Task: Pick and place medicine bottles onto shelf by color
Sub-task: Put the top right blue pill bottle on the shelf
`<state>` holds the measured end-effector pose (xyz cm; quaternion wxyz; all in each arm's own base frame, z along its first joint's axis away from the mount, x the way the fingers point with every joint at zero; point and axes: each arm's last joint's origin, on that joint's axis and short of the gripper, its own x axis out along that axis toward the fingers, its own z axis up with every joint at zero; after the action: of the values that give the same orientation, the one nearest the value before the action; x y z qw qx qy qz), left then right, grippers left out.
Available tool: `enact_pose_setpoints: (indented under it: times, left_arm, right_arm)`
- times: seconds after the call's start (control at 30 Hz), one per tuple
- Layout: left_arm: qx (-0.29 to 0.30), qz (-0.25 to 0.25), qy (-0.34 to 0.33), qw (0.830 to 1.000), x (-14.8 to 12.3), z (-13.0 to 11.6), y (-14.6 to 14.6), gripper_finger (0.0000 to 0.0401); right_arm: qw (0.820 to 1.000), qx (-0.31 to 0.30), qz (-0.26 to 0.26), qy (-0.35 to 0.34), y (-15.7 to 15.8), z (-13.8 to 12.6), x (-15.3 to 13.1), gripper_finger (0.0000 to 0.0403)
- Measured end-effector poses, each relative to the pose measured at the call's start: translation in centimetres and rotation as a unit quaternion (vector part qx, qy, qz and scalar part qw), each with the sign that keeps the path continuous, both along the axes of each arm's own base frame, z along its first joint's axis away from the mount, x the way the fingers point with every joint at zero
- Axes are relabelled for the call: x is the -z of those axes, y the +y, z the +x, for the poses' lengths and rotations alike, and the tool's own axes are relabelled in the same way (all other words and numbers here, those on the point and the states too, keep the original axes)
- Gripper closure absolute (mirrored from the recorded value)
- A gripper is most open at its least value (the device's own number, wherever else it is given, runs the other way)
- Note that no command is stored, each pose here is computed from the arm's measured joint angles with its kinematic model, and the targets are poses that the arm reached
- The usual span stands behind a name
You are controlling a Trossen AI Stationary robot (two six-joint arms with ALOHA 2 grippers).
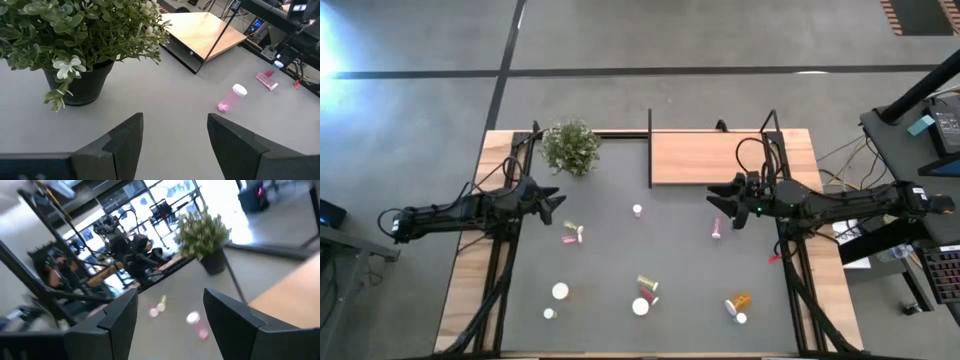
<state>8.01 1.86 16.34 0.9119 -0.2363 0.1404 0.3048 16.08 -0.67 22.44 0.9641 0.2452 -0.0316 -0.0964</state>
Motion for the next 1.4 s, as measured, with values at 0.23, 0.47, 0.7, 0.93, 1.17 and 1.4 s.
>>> enact_pose_setpoints:
  times: [0.23,0.47,0.7,0.93,1.17,1.4]
  left_arm:
    - [0.000,0.000,0.000,1.000,0.0,0.0,0.0,0.0196]
    - [0.000,0.000,0.000,1.000,0.0,0.0,0.0,0.0196]
    - [0.000,0.000,0.000,1.000,0.0,0.0,0.0,0.0196]
    - [0.000,0.000,0.000,1.000,0.0,0.0,0.0,0.0196]
    - [0.000,0.000,0.000,1.000,0.0,0.0,0.0,0.0196]
    - [0.000,0.000,0.000,1.000,0.0,0.0,0.0,0.0196]
  right_arm:
    - [0.998,0.053,-0.022,0.035,-0.4,2.3,-2.9,0.0186]
    - [0.954,0.173,0.063,0.236,-1.5,4.3,-4.7,0.0186]
    - [0.859,0.270,0.176,0.398,-2.2,6.0,-5.0,0.0186]
    - [0.754,0.340,0.266,0.495,-2.0,8.1,-3.9,0.0186]
    - [0.697,0.381,0.302,0.527,-2.2,9.2,-5.1,0.0186]
    - [0.672,0.372,0.283,0.574,-1.9,8.7,-6.7,0.0186]
